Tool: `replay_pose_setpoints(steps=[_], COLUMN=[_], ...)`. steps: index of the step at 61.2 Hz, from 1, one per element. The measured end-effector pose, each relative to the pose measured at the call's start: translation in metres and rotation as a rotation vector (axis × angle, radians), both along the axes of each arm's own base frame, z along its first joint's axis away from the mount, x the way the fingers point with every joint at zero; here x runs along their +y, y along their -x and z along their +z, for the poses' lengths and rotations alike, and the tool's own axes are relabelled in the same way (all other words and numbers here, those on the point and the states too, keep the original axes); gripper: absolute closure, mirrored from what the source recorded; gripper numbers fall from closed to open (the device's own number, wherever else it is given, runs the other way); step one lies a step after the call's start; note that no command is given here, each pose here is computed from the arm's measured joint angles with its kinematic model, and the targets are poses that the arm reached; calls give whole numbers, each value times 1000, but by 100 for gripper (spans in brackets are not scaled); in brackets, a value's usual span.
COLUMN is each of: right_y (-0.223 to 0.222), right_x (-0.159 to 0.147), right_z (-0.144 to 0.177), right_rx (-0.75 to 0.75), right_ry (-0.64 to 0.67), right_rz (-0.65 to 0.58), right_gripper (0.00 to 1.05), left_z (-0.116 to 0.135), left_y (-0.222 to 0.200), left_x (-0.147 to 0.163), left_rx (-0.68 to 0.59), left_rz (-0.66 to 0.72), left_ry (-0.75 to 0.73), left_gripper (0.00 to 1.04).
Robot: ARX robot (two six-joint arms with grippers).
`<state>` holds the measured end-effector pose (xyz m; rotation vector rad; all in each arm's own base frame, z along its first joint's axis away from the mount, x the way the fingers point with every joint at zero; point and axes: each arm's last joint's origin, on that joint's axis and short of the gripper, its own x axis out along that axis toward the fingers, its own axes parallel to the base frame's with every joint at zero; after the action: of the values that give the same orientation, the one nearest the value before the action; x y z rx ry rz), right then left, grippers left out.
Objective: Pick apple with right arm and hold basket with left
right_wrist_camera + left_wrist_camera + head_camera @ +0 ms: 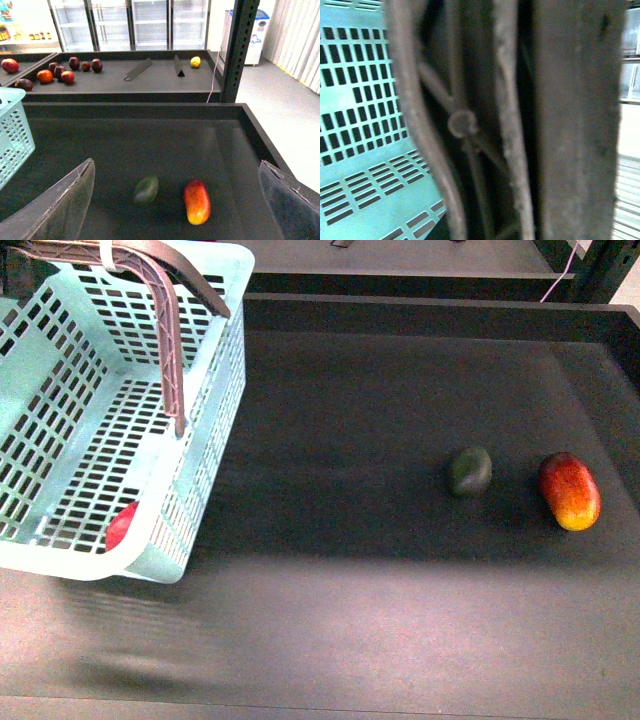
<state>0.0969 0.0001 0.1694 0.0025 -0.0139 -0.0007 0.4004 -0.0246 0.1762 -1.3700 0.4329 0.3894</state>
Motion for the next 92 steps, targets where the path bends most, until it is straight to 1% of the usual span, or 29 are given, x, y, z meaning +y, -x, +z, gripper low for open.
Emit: replay_pose_setpoints(steps=[19, 28, 45, 47, 50, 51, 60, 64, 65, 67, 68, 73, 83, 92], right_y=[0, 0, 0, 0, 0, 0, 0, 0, 0, 0, 0, 0, 0, 0], right_x=[0, 0, 0, 0, 0, 0, 0, 0, 0, 0, 0, 0, 0, 0], right_z=[0, 0, 0, 0, 0, 0, 0, 0, 0, 0, 0, 0, 0, 0], right_rx=[0, 0, 0, 0, 0, 0, 0, 0, 0, 0, 0, 0, 0, 0], right_ry=[0, 0, 0, 0, 0, 0, 0, 0, 0, 0, 0, 0, 0, 0], right_rz=[0, 0, 1, 0, 1, 0, 1, 0, 0, 0, 0, 0, 0, 0], right_gripper=[9, 9, 9, 9, 9, 9, 9, 9, 9, 9, 9, 9, 9, 9], left_z=[-23, -40, -40, -40, -41, -40, -33, -20, -18, -9, -7, 10, 25, 40], left_y=[-5, -4, -4, -4, -3, -3, 2, 5, 6, 8, 9, 21, 54, 74], left_x=[8, 8, 7, 7, 6, 6, 4, 4, 4, 5, 5, 9, 17, 17], left_rx=[79, 148, 167, 167, 173, 174, 205, 192, 188, 174, 170, 149, 152, 116], left_rz=[77, 88, 100, 101, 102, 101, 100, 104, 105, 106, 107, 113, 110, 97], left_ry=[10, 2, 7, 9, 14, 16, 29, 34, 36, 38, 38, 43, 72, 83], left_gripper=[91, 91, 90, 86, 75, 69, 45, 32, 31, 23, 22, 6, 7, 7])
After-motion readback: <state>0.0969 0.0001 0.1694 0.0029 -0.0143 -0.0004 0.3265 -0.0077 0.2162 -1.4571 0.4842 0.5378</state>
